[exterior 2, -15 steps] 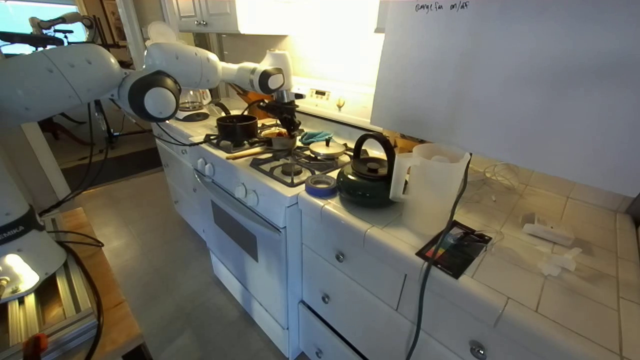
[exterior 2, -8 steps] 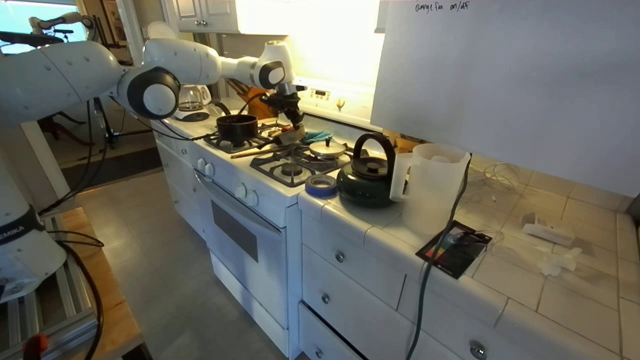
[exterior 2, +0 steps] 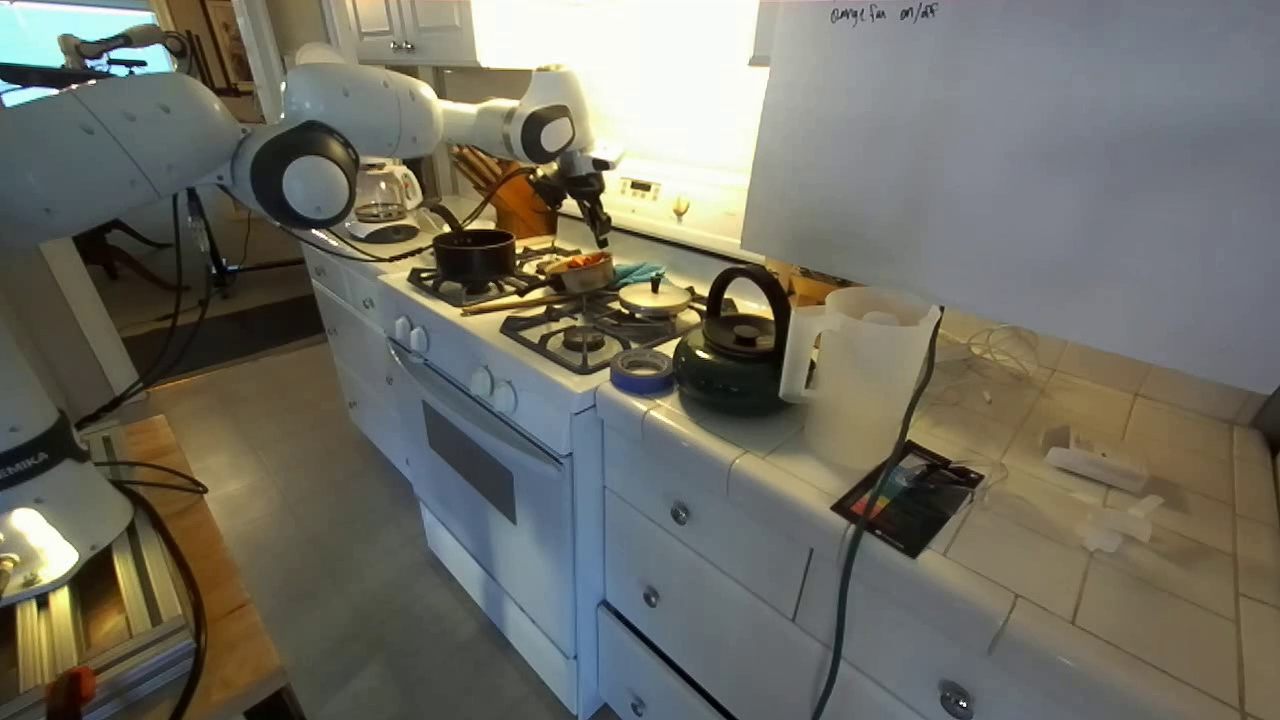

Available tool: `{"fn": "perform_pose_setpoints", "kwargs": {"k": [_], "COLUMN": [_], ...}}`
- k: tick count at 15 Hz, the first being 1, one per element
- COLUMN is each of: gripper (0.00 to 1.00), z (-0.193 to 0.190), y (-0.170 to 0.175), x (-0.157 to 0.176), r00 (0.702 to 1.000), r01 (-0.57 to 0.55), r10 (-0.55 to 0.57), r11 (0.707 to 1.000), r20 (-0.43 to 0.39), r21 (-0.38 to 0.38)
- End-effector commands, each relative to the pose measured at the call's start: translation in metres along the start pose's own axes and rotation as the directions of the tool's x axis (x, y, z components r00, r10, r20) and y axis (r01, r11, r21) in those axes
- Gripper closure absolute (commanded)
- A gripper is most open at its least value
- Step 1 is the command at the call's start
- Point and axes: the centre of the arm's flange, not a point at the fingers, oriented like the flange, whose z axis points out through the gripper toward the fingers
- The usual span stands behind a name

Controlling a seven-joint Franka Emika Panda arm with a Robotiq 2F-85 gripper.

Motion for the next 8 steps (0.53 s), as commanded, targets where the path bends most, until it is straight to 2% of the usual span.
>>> {"fn": "perform_pose_setpoints", "kwargs": {"k": [1, 2, 4, 6, 8], "gripper": [0.98, 0.68, 0.62, 0.49, 0.34], "z": [-0.004, -0.004, -0.004, -0.001, 0.002], "y": [-0.004, -0.006, -0.005, 0.001, 0.006], "x": [-0.019, -0.019, -0.021, -0.023, -0.023], "r00": [0.999, 1.000, 0.996, 0.983, 0.976], "r01": [-0.037, 0.005, 0.070, 0.166, 0.199], "r10": [0.036, -0.006, -0.070, -0.165, -0.196], "r11": [0.999, 1.000, 0.998, 0.986, 0.980], "r20": [0.014, 0.030, 0.052, 0.082, 0.097], "r21": [0.023, 0.020, -0.006, -0.010, -0.021]}}
